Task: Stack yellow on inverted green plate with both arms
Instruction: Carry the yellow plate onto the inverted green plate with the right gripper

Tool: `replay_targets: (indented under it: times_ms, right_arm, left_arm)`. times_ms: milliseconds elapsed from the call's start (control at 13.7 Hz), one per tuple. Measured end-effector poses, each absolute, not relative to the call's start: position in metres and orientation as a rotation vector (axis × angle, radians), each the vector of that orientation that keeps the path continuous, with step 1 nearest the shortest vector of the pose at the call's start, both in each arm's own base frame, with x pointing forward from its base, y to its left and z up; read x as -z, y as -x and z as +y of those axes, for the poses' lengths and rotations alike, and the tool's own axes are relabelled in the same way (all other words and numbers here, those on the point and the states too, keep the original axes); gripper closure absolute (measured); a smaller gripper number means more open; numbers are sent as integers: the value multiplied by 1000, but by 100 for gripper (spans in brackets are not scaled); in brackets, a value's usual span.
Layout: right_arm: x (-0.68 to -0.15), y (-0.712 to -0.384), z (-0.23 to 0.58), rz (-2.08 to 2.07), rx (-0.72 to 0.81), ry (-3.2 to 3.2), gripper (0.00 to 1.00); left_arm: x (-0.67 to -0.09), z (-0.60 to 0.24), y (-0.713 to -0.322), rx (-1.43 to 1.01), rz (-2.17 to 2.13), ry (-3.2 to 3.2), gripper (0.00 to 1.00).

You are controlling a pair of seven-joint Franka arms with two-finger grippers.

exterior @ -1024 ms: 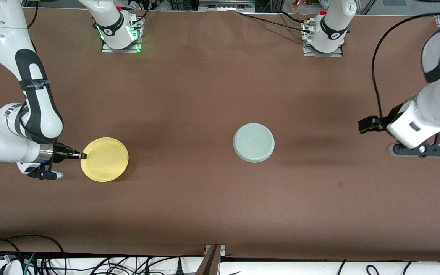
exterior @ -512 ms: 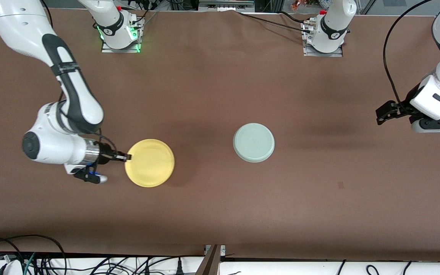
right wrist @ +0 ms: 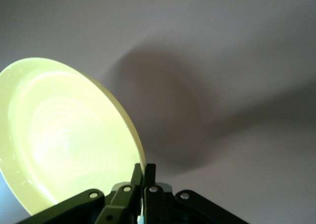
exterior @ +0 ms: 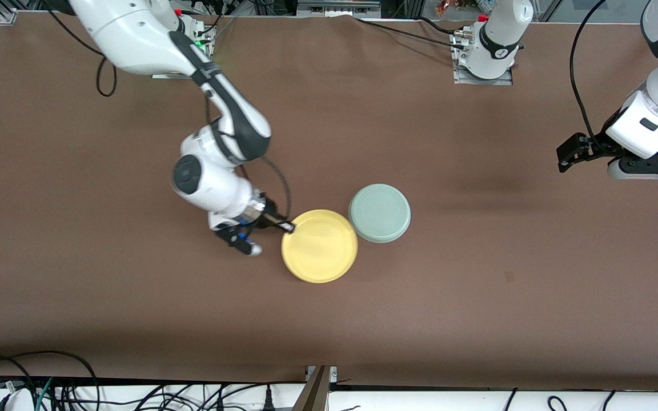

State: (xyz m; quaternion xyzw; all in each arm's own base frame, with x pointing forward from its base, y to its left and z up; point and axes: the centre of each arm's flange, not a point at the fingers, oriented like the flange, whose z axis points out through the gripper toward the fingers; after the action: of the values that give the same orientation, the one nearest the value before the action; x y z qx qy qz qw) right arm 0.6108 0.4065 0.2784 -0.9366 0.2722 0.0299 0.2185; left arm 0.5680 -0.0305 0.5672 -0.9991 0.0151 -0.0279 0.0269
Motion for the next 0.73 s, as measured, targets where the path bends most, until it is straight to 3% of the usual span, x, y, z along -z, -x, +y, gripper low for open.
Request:
replay_targets:
  times_ms: [366,732]
  right_arm:
    - [-236,-558,491,742,-75,2550,97]
    - [-219,-532,518,679,-95,2584,97]
  left_arm:
    - [-580,-29,-570,124,84,3084,0]
    - [-587,-33,-571,148,100,3083,0]
